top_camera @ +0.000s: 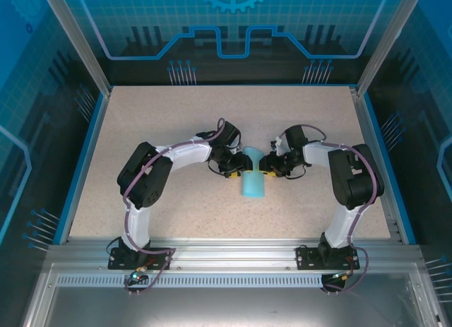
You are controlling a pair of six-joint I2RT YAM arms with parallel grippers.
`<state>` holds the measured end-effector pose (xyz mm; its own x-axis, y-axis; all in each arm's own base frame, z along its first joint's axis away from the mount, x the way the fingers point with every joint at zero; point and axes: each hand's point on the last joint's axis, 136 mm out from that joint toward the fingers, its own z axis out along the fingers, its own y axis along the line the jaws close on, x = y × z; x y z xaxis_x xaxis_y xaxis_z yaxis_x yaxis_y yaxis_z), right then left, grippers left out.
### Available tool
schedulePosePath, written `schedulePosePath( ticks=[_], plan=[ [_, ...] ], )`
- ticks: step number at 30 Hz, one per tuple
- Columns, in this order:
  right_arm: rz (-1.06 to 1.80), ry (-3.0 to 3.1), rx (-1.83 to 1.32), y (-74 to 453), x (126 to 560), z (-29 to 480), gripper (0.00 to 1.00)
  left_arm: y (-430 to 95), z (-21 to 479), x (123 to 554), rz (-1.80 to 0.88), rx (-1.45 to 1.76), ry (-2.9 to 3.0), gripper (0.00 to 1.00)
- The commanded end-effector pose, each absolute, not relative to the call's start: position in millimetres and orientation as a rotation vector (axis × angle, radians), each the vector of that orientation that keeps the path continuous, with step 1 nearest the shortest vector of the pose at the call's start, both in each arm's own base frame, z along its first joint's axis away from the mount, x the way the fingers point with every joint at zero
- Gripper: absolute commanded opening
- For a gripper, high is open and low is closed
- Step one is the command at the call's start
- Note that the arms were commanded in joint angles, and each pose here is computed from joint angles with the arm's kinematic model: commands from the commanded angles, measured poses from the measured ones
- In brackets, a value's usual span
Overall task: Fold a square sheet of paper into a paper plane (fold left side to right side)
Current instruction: Hold the square sheet of paper at the center of the table.
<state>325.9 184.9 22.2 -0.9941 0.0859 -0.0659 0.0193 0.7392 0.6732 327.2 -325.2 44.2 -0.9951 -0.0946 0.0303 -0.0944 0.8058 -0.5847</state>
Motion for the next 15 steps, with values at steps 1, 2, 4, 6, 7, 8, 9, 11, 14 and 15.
schedulePosePath(
  ticks=[1,2,4,6,7,8,9,11,14,15],
  plan=[
    [1.088,2.835,0.043,190,327,34,0.38,-322,29,320,-0.954,-0.162,3.032,0.52],
    [1.083,2.835,0.042,189,327,35,0.39,-321,28,320,-0.944,-0.166,3.034,0.52],
    [1.067,2.828,0.036,186,328,40,0.41,-320,26,319,-0.935,-0.169,3.043,0.52],
    [1.060,2.817,0.039,182,329,45,0.43,-320,24,319,-0.930,-0.171,3.045,0.52],
    [1.054,2.809,0.040,180,330,48,0.45,-319,23,319,-0.929,-0.171,3.047,0.52],
    [1.051,2.803,0.042,177,330,51,0.47,-320,23,319,-0.931,-0.173,3.048,0.52],
    [1.045,2.799,0.047,174,330,53,0.48,-320,24,320,-0.933,-0.173,3.045,0.52],
    [1.029,2.793,0.059,166,330,56,0.51,-320,24,321,-0.930,-0.175,3.043,0.52],
    [0.993,2.802,0.081,155,328,54,0.52,-320,24,321,-0.928,-0.178,3.041,0.52],
    [0.984,2.808,0.088,152,327,52,0.52,-320,24,322,-0.928,-0.181,3.039,0.52]
  ],
)
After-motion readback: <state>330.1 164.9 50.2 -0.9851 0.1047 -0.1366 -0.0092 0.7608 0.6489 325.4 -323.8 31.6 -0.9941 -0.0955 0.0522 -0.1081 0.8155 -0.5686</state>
